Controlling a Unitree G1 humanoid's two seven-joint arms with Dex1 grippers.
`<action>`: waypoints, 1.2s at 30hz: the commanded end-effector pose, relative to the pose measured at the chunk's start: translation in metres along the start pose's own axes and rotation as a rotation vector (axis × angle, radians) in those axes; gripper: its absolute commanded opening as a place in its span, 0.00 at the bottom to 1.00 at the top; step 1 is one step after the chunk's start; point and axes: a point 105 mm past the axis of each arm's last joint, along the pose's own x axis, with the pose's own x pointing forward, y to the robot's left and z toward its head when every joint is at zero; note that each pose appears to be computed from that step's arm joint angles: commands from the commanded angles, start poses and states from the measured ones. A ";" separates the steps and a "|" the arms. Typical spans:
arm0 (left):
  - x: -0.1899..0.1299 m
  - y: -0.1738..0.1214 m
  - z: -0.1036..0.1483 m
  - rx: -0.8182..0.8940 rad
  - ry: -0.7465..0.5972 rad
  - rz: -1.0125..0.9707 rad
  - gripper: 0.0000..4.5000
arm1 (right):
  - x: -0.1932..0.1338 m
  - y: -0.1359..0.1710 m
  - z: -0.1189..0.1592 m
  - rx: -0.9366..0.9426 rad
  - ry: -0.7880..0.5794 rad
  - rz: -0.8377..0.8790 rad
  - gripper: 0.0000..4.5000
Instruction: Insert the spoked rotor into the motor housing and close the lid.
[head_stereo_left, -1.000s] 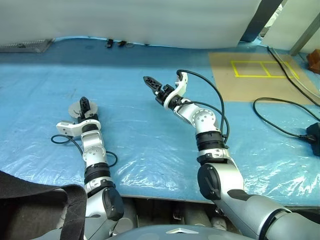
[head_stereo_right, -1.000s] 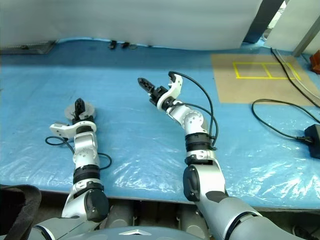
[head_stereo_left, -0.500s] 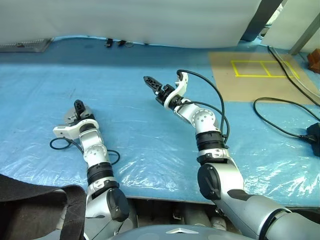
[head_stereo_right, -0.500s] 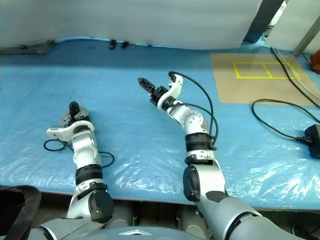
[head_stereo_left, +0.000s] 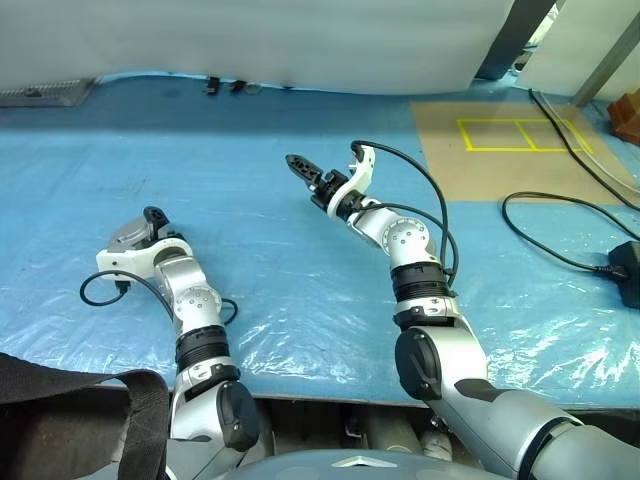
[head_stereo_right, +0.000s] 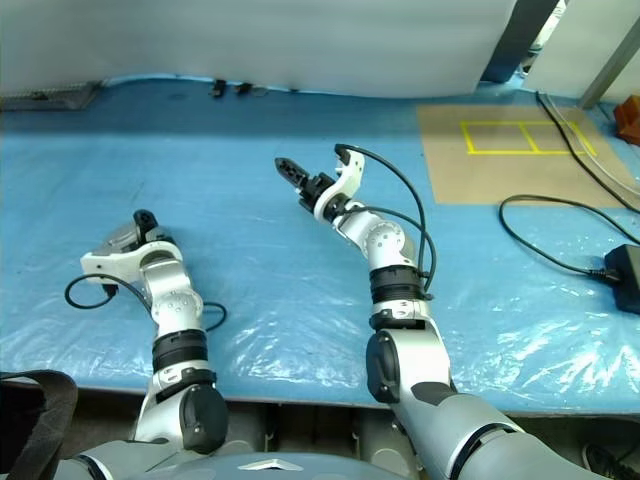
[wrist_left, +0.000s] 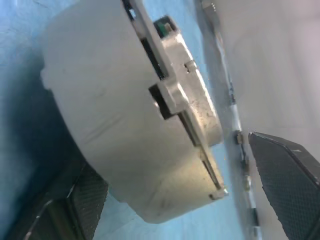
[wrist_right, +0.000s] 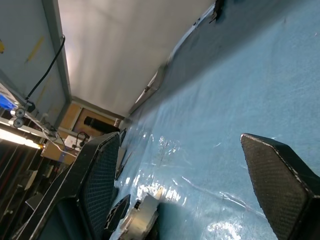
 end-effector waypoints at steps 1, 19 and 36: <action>-0.010 0.016 -0.003 0.137 0.037 0.106 0.99 | 0.002 0.014 0.005 -0.031 -0.018 0.049 0.90; -0.057 -0.064 -0.053 0.337 0.396 -0.270 0.99 | -0.015 0.005 0.012 -0.200 -0.008 0.014 0.90; -0.121 -0.070 -0.052 0.874 0.639 -1.373 1.00 | -0.094 0.002 -0.026 -0.881 0.259 0.147 0.99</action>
